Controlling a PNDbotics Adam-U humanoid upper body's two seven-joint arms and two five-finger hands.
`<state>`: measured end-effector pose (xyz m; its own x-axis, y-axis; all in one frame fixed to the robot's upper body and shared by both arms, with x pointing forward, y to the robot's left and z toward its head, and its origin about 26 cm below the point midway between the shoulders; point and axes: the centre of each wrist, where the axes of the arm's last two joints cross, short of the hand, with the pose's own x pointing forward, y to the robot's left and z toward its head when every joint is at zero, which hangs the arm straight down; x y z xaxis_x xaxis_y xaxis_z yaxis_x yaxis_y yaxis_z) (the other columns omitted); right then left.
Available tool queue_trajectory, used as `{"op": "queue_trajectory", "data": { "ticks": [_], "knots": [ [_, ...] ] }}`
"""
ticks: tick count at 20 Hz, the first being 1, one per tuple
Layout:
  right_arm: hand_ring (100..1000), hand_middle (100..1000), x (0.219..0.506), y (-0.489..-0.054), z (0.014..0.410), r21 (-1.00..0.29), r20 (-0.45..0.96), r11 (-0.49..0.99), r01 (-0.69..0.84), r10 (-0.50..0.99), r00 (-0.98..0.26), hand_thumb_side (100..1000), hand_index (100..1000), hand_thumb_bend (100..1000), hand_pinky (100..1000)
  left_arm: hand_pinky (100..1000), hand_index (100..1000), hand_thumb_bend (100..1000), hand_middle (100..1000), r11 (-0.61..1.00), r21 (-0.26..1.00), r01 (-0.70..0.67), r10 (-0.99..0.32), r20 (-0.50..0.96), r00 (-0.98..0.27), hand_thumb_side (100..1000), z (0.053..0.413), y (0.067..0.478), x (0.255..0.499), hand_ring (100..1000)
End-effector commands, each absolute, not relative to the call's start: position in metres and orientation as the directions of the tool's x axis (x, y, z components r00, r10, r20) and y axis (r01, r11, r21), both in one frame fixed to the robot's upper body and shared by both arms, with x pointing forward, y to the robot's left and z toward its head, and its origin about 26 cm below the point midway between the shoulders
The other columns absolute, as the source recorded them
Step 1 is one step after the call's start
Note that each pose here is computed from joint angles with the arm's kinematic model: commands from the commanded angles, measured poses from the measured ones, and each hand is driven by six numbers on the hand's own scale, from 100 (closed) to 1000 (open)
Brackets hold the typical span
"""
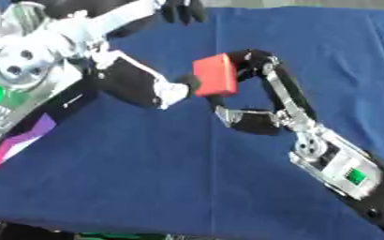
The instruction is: Pick up the objects with one hand, pass them to the other hand, and then place them into the box on the other side of the table.
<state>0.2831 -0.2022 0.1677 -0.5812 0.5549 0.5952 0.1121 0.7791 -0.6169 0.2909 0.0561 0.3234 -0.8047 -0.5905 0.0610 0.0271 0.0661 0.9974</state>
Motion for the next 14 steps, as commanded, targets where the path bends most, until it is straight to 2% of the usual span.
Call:
{"op": "queue_trajectory", "data": {
  "ticks": [1, 10, 14],
  "knots": [
    [695, 467, 0.2834, -0.2019, 0.175, -0.621, 0.565, 0.772, 0.132, 0.559, -0.607, 100, 465, 100, 636, 887, 845, 381, 732, 0.062, 0.998, 0.016, -0.589, 0.049, -0.807, 335, 0.3238, 0.0532, 0.2949, 782],
    [689, 468, 0.2849, -0.2011, 0.1791, -0.622, 0.552, 0.762, 0.177, 0.588, -0.591, 100, 467, 100, 615, 882, 825, 478, 734, 0.032, 0.999, 0.015, -0.579, 0.031, -0.815, 401, 0.3165, 0.0483, 0.3001, 784],
    [683, 467, 0.2852, -0.1996, 0.1802, -0.615, 0.555, 0.763, 0.202, 0.6, -0.576, 100, 466, 100, 605, 871, 826, 488, 734, 0.028, 1.0, -0.01, -0.581, 0.008, -0.814, 377, 0.3149, 0.0462, 0.3019, 784]
  ]
}}
